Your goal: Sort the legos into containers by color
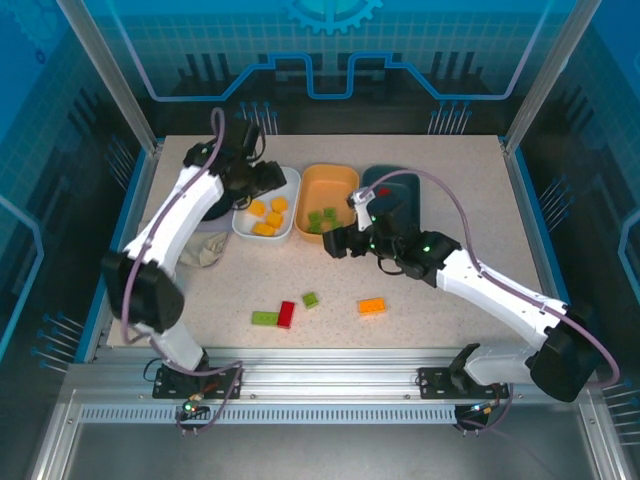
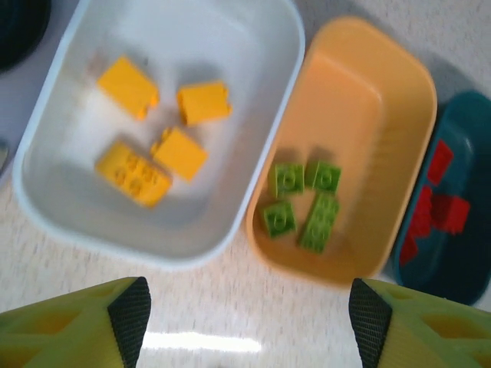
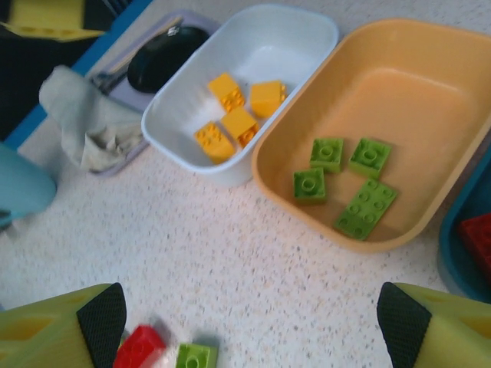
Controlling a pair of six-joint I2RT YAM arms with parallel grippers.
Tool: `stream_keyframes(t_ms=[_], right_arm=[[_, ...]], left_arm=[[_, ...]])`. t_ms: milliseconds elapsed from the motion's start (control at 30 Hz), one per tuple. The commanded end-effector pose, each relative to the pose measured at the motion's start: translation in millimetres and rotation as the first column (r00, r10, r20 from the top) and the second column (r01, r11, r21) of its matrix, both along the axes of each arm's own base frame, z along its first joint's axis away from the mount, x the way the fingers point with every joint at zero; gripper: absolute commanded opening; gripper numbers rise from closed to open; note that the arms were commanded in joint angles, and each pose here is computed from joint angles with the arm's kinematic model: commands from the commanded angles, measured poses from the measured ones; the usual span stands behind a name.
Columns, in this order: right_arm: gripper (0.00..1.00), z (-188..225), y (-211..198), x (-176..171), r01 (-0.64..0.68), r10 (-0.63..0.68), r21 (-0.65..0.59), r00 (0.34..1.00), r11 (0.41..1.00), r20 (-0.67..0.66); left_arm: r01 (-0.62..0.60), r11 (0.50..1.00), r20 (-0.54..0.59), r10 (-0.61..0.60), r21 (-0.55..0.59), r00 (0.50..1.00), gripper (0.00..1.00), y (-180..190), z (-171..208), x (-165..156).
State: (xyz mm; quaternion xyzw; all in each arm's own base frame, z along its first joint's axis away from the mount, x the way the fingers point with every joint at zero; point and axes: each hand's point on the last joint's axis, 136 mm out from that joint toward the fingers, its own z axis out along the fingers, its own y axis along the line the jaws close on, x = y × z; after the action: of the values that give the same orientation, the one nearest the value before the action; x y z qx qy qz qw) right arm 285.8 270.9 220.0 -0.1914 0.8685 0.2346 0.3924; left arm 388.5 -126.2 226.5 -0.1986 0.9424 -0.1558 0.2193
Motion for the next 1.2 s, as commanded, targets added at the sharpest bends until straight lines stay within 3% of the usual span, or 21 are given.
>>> stream_keyframes(t_ms=[0, 233, 433, 633, 867, 1167], right_arm=[[0.87, -19.2, -0.7, -23.8, -0.044, 0.043, -0.116, 0.999, 0.992, -0.017], [0.87, -56.5, 28.6, -63.4, -0.136, 0.121, -0.235, 0.99, 0.962, -0.078], [0.85, -95.4, 46.4, -77.1, -0.159, 0.106, -0.313, 0.978, 0.936, -0.178], [0.76, -133.7, 63.2, -75.1, -0.163, 0.051, -0.373, 0.955, 0.913, -0.291], [0.73, -162.2, 77.2, -68.3, -0.162, 0.002, -0.42, 0.934, 0.893, -0.356], [0.58, -190.3, 71.7, -73.6, -0.165, -0.045, -0.469, 0.913, 0.868, -0.406]], left_arm=[[0.014, 0.999, -0.083, -0.019, -0.051, 0.996, 0.73, -7.0, -21.6, -46.1], [0.004, 0.994, -0.132, -0.018, -0.106, 0.991, 0.75, -0.8, -48.9, -145.3], [-0.046, 0.99, -0.188, 0.02, -0.133, 0.982, 0.76, 10.5, -74.3, -203.7], [-0.064, 0.983, -0.18, 0.032, -0.174, 0.983, 0.76, 16.6, -77.7, -227.6], [-0.057, 0.971, -0.156, 0.021, -0.23, 0.987, 0.77, 15.6, -74.7, -239.5], [-0.063, 0.964, -0.141, 0.027, -0.26, 0.99, 0.77, 18.1, -68.9, -248.8]])
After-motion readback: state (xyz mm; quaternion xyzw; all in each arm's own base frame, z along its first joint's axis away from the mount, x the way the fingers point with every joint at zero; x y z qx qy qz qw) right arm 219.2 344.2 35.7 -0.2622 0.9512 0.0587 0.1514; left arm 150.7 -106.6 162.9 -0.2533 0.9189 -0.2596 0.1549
